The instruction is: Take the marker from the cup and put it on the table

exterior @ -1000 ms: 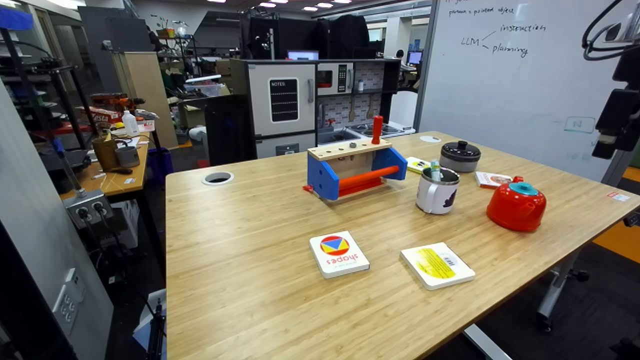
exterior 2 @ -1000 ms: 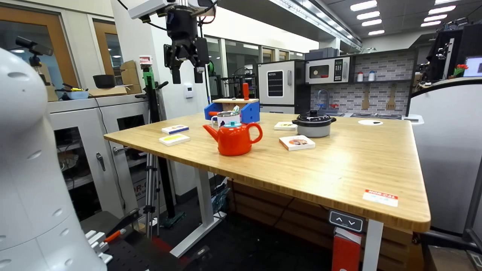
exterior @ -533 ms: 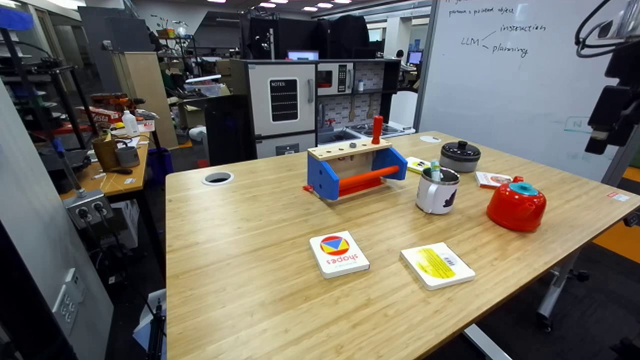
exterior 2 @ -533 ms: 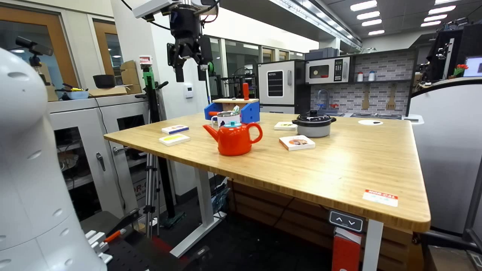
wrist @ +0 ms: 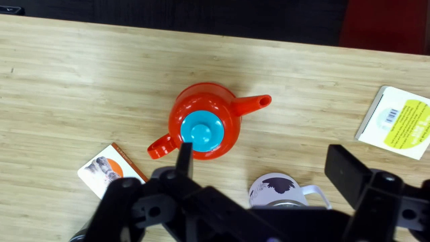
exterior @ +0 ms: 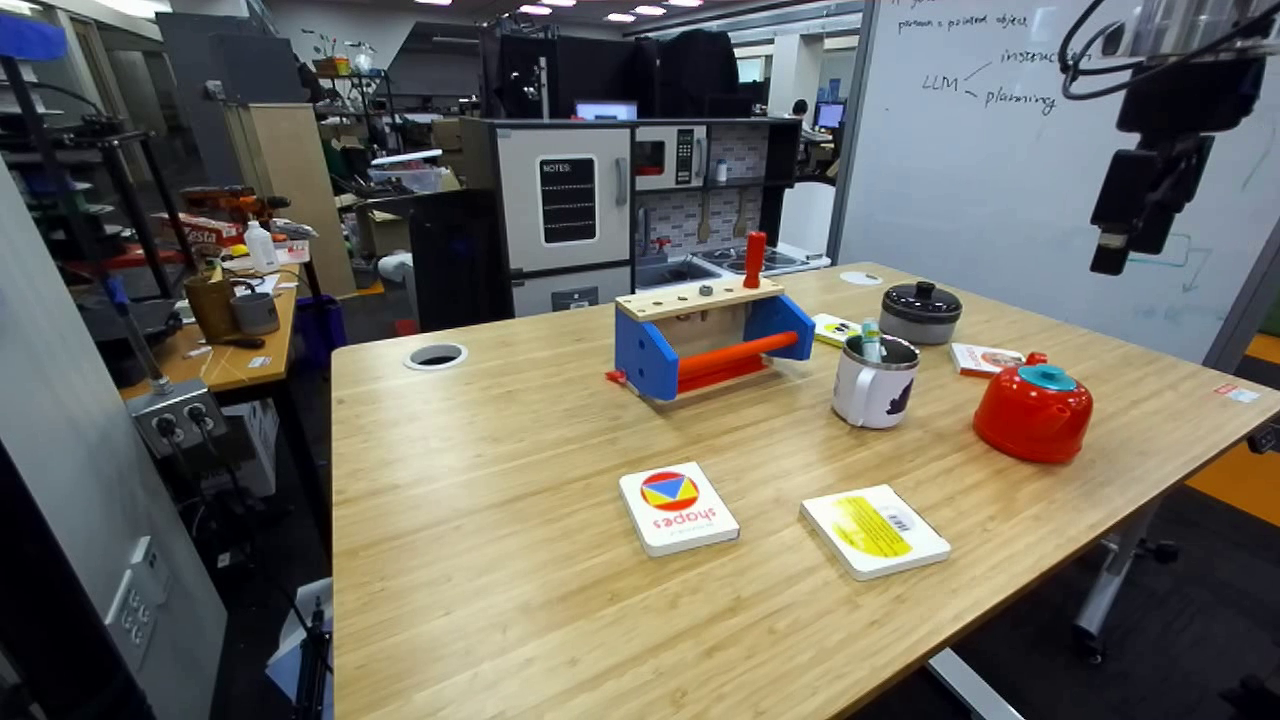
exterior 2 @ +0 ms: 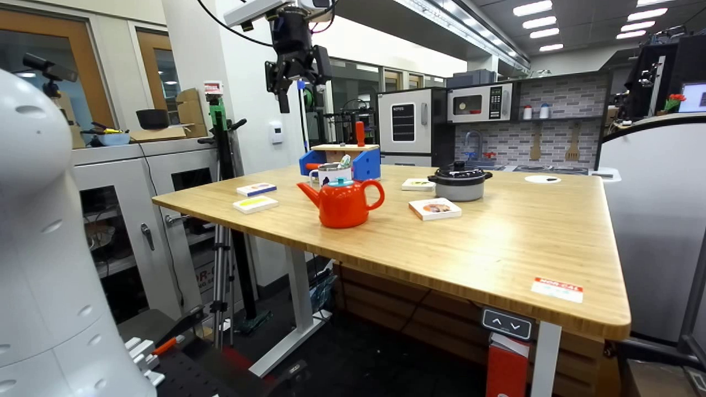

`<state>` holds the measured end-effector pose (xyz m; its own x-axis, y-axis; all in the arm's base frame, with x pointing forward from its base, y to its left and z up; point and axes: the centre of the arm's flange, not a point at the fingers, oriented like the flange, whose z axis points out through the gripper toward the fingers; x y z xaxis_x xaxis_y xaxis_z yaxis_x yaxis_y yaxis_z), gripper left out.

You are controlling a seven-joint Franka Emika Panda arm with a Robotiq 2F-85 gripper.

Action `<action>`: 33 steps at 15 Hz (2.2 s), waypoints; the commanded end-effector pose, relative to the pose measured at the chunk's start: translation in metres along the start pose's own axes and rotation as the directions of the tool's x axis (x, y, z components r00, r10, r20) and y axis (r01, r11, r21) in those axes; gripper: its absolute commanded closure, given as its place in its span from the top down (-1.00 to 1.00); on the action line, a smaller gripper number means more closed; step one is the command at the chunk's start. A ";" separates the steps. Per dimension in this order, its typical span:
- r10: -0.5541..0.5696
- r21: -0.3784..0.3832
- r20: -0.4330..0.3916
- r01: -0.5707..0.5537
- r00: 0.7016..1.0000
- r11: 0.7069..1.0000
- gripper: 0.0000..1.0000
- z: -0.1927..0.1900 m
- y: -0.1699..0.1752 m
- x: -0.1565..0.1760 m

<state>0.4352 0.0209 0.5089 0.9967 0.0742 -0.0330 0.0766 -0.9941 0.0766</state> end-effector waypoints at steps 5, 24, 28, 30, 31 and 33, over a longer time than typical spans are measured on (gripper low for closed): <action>-0.006 -0.001 0.007 0.006 1.000 1.000 1.00 0.000 -0.001 0.005; -0.135 0.008 0.073 0.135 0.988 0.991 1.00 0.009 0.002 0.058; -0.180 0.006 0.085 0.181 0.980 0.984 1.00 0.015 -0.017 0.068; -0.180 0.006 0.087 0.180 0.980 0.984 1.00 0.015 -0.021 0.077; -0.176 0.003 0.084 0.176 0.981 0.984 1.00 0.014 -0.020 0.083; -0.173 -0.011 0.082 0.174 0.982 0.985 1.00 0.012 -0.018 0.094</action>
<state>0.5055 0.0466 0.4861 0.9684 0.2286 -0.0998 0.2354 -0.9699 0.0622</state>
